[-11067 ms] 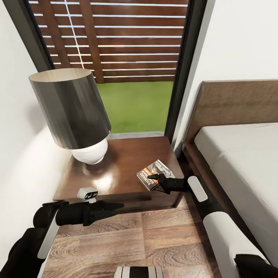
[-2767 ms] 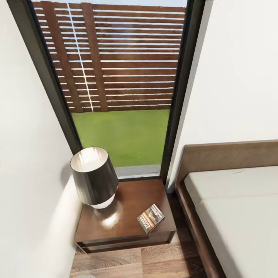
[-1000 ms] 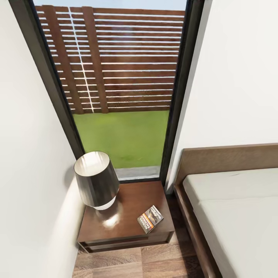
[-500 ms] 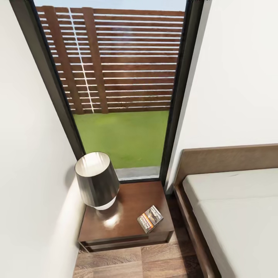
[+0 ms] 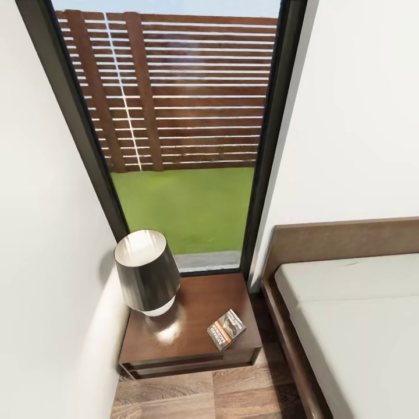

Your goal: In the bedroom, move the book from the bed onto either nightstand, and place the two sandals side by side next to the bed.

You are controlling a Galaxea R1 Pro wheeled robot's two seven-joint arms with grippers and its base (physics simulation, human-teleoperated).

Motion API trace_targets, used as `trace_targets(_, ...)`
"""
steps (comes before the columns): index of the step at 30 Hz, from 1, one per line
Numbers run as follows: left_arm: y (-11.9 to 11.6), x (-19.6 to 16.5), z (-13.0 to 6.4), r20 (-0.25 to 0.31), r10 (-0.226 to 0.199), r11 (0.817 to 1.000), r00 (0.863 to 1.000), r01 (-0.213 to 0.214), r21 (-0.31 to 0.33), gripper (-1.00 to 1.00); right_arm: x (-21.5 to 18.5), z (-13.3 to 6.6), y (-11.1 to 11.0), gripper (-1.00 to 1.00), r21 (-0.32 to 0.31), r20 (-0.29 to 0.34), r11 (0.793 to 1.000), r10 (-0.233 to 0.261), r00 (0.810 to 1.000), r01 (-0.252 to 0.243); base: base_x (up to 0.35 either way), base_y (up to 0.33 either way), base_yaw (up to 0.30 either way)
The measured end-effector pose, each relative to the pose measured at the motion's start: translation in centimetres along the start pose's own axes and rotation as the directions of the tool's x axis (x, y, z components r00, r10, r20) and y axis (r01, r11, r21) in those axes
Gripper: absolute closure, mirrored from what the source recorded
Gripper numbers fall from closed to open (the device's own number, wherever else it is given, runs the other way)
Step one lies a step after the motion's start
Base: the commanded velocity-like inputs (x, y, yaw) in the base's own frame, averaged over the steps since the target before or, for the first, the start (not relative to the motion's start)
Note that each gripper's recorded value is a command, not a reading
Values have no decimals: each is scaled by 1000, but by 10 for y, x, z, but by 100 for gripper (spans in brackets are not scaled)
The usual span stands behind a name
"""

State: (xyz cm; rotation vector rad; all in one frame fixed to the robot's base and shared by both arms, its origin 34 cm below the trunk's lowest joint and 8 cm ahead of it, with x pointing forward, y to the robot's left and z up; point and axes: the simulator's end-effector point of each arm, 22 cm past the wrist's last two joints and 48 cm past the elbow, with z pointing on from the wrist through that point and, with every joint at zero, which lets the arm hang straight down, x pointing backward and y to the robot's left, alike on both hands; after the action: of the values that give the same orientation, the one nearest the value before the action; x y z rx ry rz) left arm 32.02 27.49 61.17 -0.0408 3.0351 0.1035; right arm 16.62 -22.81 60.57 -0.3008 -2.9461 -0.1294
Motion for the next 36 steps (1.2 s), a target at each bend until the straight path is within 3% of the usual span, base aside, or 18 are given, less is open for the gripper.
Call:
trace_targets(29, 0, 3, 0, -4, -2, 1000, 1000, 2, 1, -100, 0, 0, 0, -100, 0, 0, 1000, 0, 1000, 0, 0, 0, 0)
trace_targets(36, 1, 20, 0, -26, -3, 1000, 1000, 3, -1, -100, 0, 0, 0, -100, 0, 0, 1000, 0, 1000, 0, 0, 0, 0)
